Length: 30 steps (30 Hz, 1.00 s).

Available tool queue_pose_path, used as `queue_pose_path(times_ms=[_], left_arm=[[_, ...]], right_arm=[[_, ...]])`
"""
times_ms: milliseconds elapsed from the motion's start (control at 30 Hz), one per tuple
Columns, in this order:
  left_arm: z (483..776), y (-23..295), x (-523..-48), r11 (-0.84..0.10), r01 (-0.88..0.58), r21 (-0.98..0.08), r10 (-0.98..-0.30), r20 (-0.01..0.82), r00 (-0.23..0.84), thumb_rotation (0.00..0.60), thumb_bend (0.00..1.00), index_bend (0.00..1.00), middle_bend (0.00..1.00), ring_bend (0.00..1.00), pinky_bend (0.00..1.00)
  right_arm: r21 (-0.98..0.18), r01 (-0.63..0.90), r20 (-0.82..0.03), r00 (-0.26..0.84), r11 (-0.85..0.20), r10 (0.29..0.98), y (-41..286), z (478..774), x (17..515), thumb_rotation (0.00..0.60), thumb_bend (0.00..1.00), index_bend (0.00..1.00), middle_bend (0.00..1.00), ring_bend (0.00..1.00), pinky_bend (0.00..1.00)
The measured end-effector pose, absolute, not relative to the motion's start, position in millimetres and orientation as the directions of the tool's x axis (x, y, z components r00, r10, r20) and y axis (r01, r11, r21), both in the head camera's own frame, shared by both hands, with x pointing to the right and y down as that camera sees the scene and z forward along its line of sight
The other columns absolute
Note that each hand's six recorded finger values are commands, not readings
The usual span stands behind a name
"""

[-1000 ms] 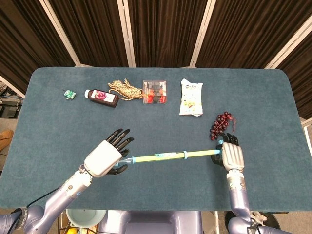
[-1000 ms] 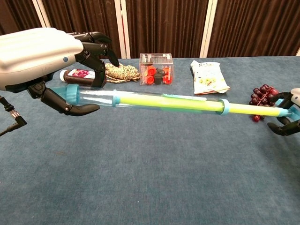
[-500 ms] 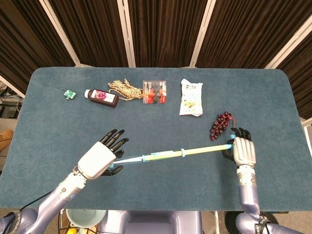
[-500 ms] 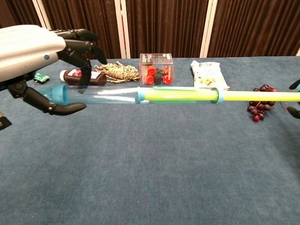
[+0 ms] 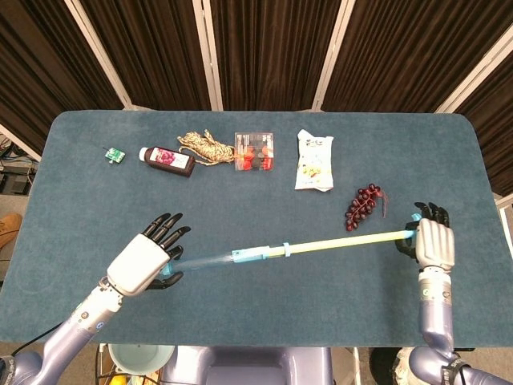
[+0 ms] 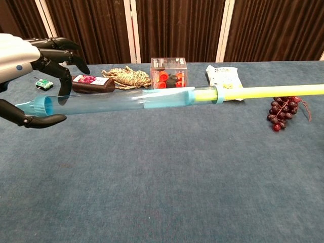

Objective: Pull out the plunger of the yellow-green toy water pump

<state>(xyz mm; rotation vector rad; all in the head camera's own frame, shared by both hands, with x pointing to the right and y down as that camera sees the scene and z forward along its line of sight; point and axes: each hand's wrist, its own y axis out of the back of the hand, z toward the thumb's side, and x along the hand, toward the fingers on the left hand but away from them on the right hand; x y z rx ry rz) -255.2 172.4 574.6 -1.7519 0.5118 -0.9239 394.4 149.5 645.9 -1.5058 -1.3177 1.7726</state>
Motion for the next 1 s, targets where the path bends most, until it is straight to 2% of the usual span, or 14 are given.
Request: queue_pose_path(times_ms=[700,800,900,967,1000], left_arm=[[584,171,-264,-0.376,0.109,-0.920,-0.720,0.365,0.590,0.600,0.40,0.61,0.16,0.00,0.12],[584,172,-264,-0.377,0.113,-0.919,-0.718,0.367,0.592,0.600,0.39,0.58,0.15,0.00,0.12],[584,173,-265,-0.379,0.116,-0.918,-0.716,0.370,0.592,0.600,0.32,0.44,0.12,0.00,0.11],[585,174,-265,-0.380,0.122,-0.917,-0.714,0.374,0.592,0.600,0.25,0.28,0.09,0.00,0.10],[586,174,-265,-0.383,0.128,-0.915,-0.712,0.380,0.591,0.600,0.21,0.20,0.07,0.00,0.09]], right_arm=[[-0.883,0.203,-0.468,-0.335,-0.422,0.818,149,638,415,0.600,0.45,0.88,0.18,0.08,0.03],[-0.886,0.199,-0.463,-0.345,-0.418,0.817,149,638,416,0.600,0.45,0.87,0.18,0.08,0.03],[-0.886,0.205,-0.464,-0.352,-0.416,0.813,150,638,418,0.600,0.40,0.71,0.12,0.05,0.02],[-0.882,0.209,-0.471,-0.352,-0.422,0.809,150,639,418,0.600,0.35,0.49,0.04,0.01,0.01],[-0.878,0.213,-0.478,-0.350,-0.429,0.805,151,639,419,0.600,0.34,0.42,0.03,0.00,0.00]])
